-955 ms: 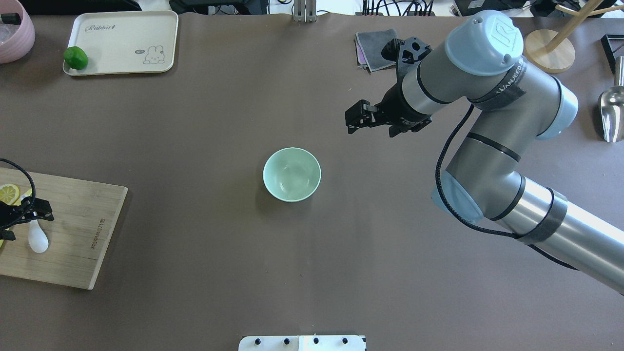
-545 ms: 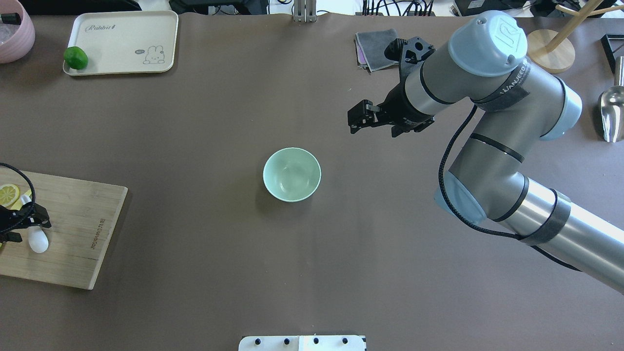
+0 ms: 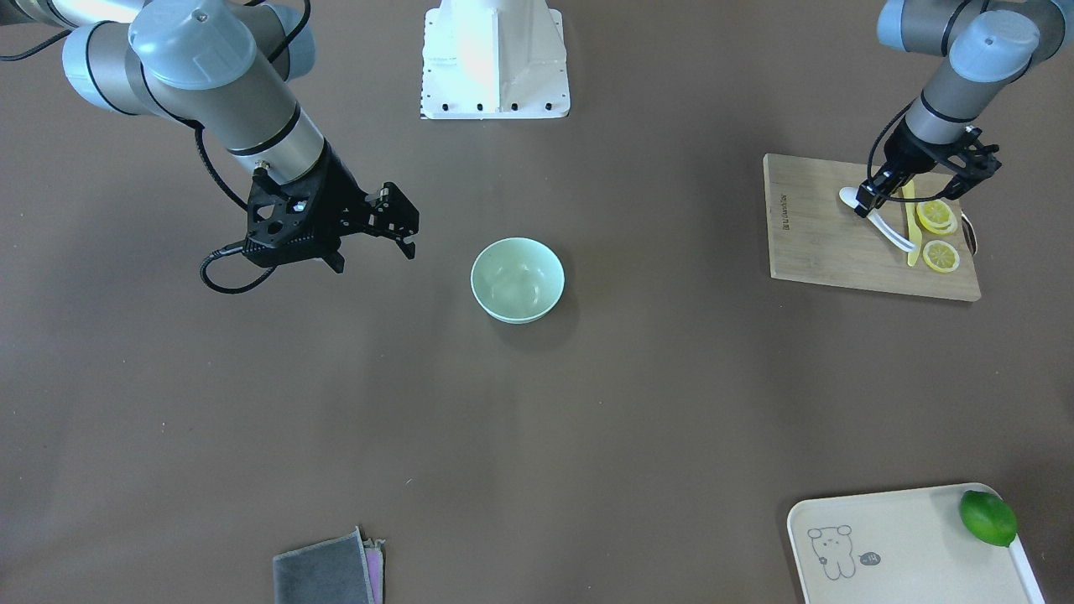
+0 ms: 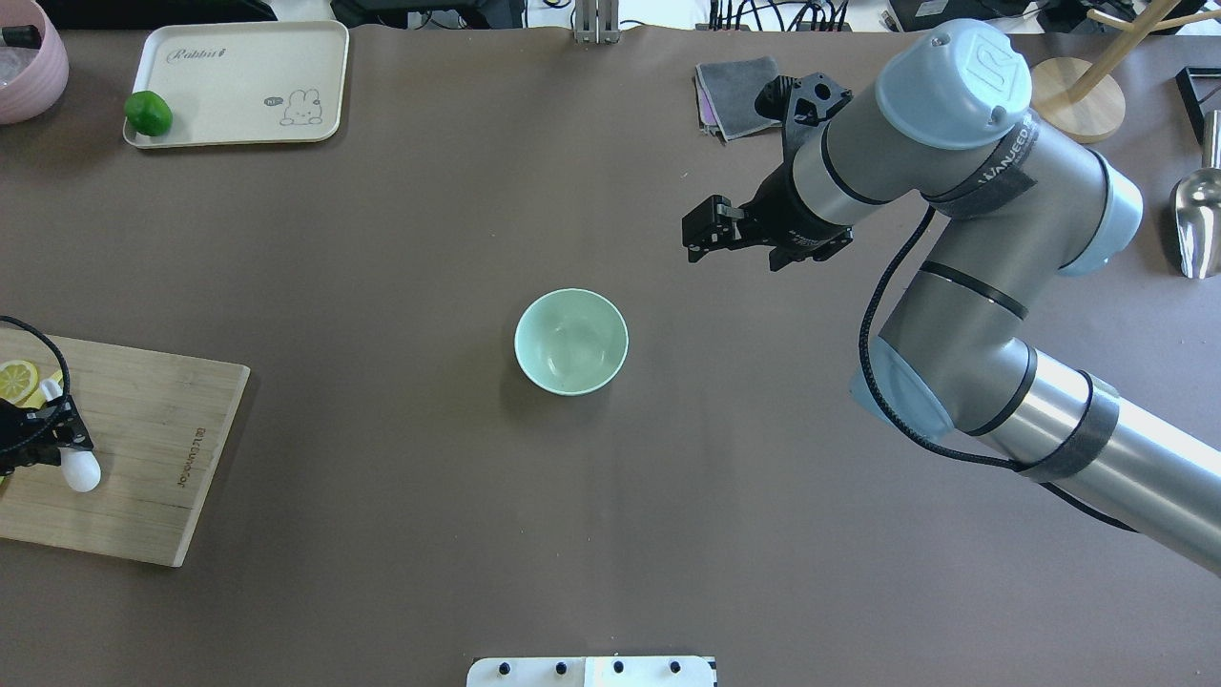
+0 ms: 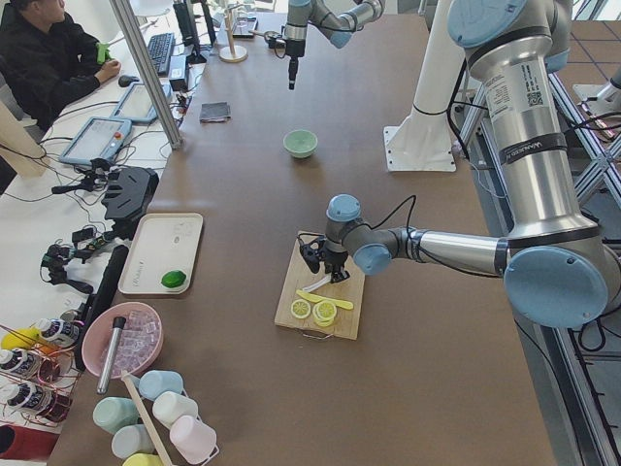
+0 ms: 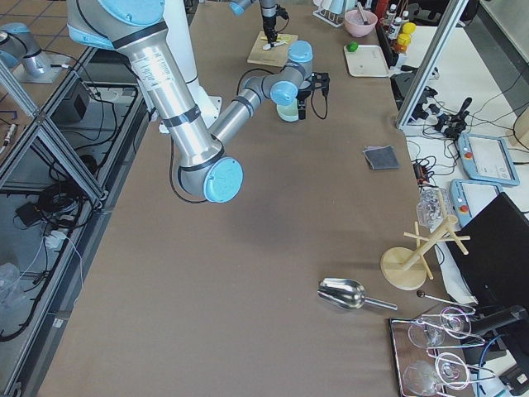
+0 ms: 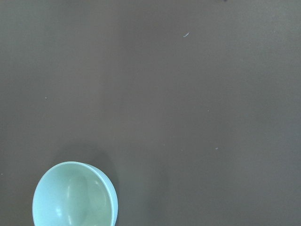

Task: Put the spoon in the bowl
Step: 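Carry the white spoon with the left gripper over the bowl and lower it in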

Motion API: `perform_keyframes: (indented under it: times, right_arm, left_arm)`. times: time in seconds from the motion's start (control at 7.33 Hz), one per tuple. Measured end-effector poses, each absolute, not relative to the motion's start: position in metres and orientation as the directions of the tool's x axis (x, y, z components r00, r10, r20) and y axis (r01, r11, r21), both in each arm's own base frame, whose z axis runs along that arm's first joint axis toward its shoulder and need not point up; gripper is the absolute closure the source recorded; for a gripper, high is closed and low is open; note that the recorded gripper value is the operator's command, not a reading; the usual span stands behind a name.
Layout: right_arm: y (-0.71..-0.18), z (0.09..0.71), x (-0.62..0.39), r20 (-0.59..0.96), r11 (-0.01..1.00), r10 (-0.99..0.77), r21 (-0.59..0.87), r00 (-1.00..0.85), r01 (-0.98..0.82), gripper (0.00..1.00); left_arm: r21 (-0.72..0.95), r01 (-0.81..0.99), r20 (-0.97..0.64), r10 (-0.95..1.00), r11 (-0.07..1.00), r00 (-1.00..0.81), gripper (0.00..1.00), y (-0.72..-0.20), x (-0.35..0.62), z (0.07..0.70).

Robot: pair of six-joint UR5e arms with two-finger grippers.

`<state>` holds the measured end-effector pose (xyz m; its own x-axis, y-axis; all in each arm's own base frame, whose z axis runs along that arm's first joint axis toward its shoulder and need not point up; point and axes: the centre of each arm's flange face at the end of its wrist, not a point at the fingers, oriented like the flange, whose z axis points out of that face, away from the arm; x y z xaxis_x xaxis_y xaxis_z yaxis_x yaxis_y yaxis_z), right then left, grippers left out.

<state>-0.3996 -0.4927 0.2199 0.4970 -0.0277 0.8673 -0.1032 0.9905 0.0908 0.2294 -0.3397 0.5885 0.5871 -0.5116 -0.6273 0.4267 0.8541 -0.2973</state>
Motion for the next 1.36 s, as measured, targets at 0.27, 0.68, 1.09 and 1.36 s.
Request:
perform_keyframes:
  times: [0.27,0.68,1.09,1.36]
  right_arm:
    - [-0.491,0.224,-0.397,0.866,0.991,-0.024,0.087,0.500,-0.104,0.00]
    - [-0.491,0.258,-0.370,0.844,0.987,0.004,0.084,0.536,-0.138,0.00]
    - [-0.495,0.304,-0.340,0.807,0.982,0.010,0.103,0.590,-0.158,0.00]
    - [-0.499,0.312,-0.330,0.796,0.981,-0.014,0.128,0.605,-0.146,0.00]
  left_arm:
    - [-0.290,0.433,-0.658,-0.506,0.854,0.558,1.00,-0.346,0.223,0.559]
    - [-0.256,0.455,-0.757,-0.470,0.853,0.455,1.00,-0.408,0.251,0.433]
    - [-0.323,0.448,-0.769,-0.507,0.834,0.390,1.00,-0.476,0.366,0.240]
    - [-0.327,0.451,-0.765,-0.513,0.830,0.389,1.00,-0.464,0.443,0.189]
